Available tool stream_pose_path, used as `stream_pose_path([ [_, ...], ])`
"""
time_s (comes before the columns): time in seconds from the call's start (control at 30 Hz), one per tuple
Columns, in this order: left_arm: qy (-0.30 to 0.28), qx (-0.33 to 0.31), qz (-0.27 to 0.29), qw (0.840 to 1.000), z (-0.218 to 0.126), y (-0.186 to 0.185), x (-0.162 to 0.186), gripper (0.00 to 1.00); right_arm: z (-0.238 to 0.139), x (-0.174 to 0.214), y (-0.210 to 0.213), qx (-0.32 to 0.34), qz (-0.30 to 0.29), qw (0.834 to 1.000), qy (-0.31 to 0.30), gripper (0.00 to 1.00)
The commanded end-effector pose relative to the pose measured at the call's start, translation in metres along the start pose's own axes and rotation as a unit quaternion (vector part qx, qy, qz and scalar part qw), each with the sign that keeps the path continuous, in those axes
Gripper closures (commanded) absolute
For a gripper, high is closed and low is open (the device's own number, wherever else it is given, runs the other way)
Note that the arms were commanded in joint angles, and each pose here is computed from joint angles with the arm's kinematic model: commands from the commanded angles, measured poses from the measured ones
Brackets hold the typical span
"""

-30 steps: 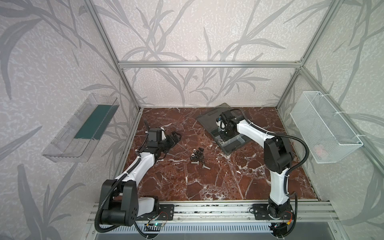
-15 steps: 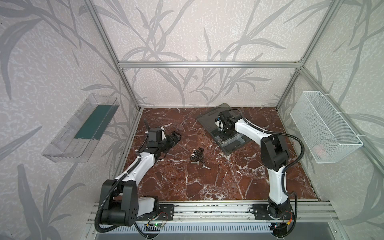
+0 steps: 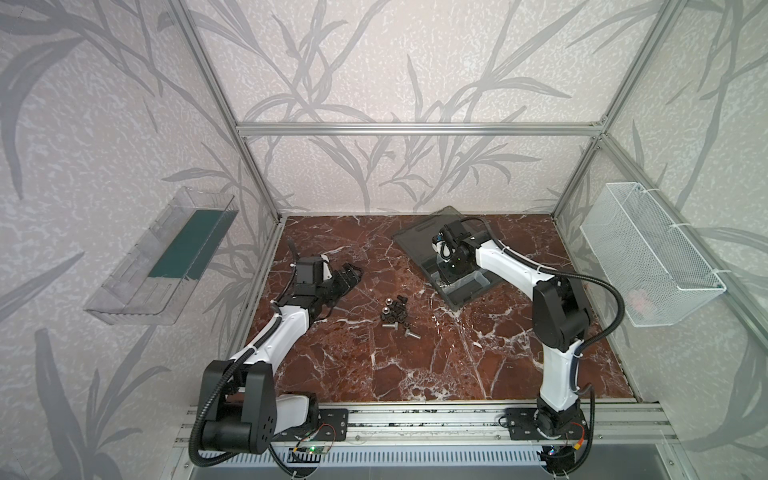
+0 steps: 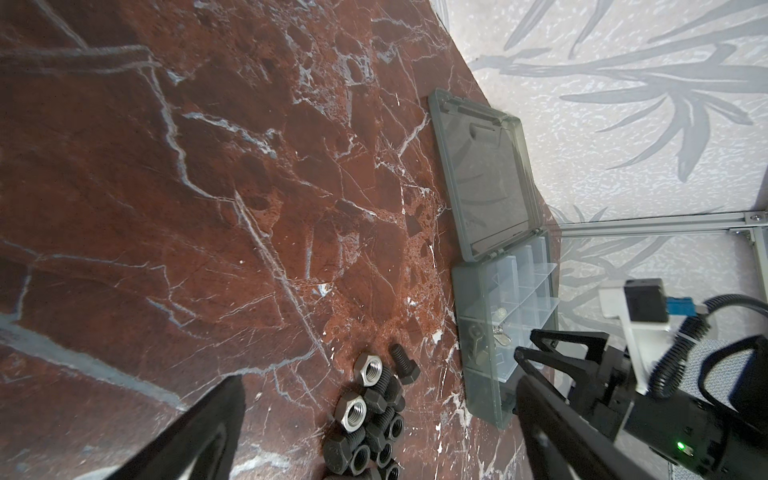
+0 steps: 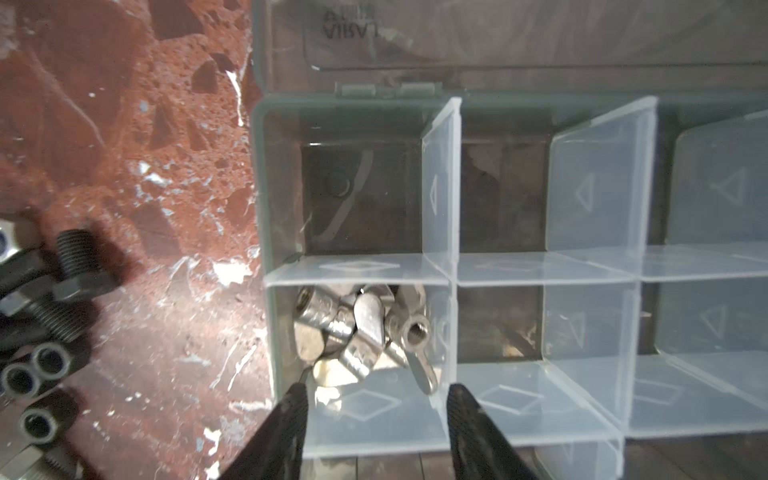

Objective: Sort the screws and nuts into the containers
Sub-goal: 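Move the right gripper back over the pile of bolts and nuts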

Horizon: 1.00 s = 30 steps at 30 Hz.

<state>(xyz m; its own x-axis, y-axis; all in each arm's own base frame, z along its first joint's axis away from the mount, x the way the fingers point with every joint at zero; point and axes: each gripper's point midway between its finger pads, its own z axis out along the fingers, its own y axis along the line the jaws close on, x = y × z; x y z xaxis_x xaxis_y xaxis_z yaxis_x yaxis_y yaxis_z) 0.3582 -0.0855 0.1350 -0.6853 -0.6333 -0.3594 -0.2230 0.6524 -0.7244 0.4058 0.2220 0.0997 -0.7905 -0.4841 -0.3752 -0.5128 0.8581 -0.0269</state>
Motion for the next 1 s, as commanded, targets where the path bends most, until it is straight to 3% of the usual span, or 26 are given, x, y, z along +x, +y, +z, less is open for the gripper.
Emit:
stream_pose_path([
  [0.0, -0.003, 0.004, 0.006, 1.0, -0.003, -0.002, -0.001, 0.01, -0.038, -0.012, 0.021, -0.033, -0.033, 0.997, -0.054, 0.44],
  [0.2, -0.002, 0.004, 0.005, 1.0, -0.002, -0.002, 0.0, 0.0, -0.061, 0.005, 0.064, -0.102, -0.076, 0.989, -0.077, 0.43],
  [0.43, 0.0, 0.006, 0.009, 1.0, -0.001, -0.002, 0.0, 0.01, -0.068, 0.028, 0.094, -0.146, -0.086, 0.981, -0.089, 0.41],
  [0.97, 0.006, 0.007, 0.002, 1.0, 0.003, 0.001, 0.001, 0.0, -0.03, 0.057, 0.155, -0.177, -0.106, 0.977, -0.06, 0.38],
])
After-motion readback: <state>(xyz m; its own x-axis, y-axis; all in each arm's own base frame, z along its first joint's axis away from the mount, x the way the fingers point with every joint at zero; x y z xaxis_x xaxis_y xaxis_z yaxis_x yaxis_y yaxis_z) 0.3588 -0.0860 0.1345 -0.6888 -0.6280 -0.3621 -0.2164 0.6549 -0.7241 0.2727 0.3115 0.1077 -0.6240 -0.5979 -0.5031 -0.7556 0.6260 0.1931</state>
